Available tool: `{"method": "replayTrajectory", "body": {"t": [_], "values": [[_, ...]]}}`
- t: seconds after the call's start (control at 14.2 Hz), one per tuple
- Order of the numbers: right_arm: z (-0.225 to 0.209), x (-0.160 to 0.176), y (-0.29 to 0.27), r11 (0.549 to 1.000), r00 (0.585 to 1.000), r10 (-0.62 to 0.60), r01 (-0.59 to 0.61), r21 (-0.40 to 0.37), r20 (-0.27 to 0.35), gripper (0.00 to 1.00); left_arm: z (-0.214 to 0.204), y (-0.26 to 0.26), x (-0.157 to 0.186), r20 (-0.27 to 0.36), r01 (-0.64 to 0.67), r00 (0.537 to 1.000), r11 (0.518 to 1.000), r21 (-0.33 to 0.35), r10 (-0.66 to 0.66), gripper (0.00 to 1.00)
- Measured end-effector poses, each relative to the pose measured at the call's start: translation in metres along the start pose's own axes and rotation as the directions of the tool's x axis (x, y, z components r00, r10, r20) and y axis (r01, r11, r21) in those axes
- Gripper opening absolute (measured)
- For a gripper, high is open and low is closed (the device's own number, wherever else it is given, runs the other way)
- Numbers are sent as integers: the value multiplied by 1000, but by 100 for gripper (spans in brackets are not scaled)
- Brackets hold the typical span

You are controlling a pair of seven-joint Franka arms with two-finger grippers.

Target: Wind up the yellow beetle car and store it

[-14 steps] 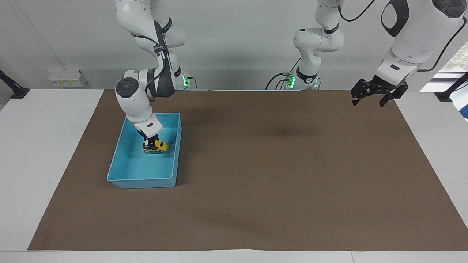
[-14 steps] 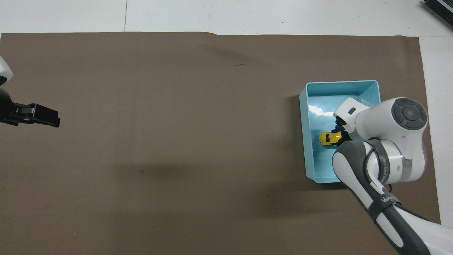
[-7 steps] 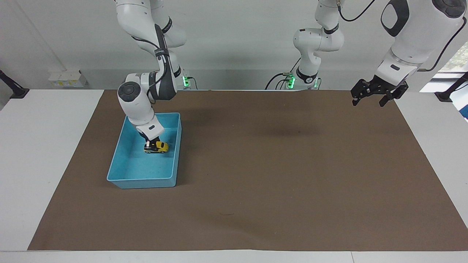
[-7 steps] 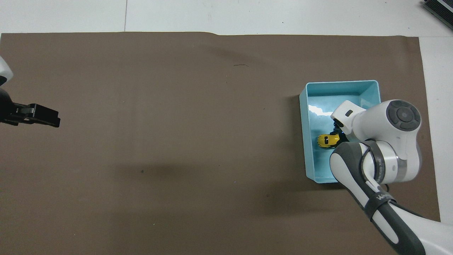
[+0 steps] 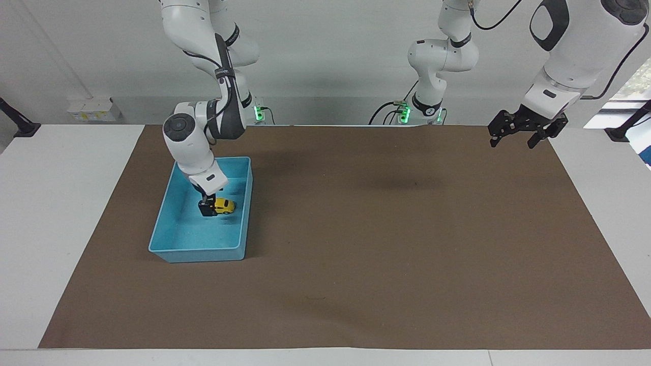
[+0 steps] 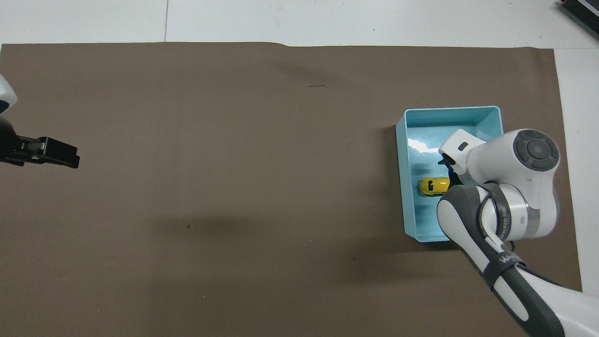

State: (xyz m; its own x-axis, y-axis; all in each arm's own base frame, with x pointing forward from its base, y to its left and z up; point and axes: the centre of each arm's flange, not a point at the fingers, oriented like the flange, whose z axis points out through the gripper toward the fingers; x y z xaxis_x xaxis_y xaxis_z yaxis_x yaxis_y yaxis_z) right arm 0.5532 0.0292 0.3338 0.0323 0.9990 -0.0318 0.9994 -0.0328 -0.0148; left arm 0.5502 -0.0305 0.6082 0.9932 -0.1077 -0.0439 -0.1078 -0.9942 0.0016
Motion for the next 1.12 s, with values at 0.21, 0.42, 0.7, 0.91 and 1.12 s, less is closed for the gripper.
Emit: {"method": "replayTrajectory", "body": {"t": [0.21,0.42,0.7,0.91,1.12], "values": [[-36,6,16,998,998,64,-64,5,0,100,0,0,0,0,0,1000,1000,0,0,100],[-79,11,29,985,985,171,-171,11,-2,100,0,0,0,0,0,1000,1000,0,0,100],[-127,9,40,929,928,370,-370,17,-30,100,0,0,0,0,0,1000,1000,0,0,100],[-164,7,42,874,873,487,-486,15,-34,100,0,0,0,0,0,1000,1000,0,0,100],[-201,0,36,767,765,642,-642,8,-49,100,0,0,0,0,0,1000,1000,0,0,100]]}}
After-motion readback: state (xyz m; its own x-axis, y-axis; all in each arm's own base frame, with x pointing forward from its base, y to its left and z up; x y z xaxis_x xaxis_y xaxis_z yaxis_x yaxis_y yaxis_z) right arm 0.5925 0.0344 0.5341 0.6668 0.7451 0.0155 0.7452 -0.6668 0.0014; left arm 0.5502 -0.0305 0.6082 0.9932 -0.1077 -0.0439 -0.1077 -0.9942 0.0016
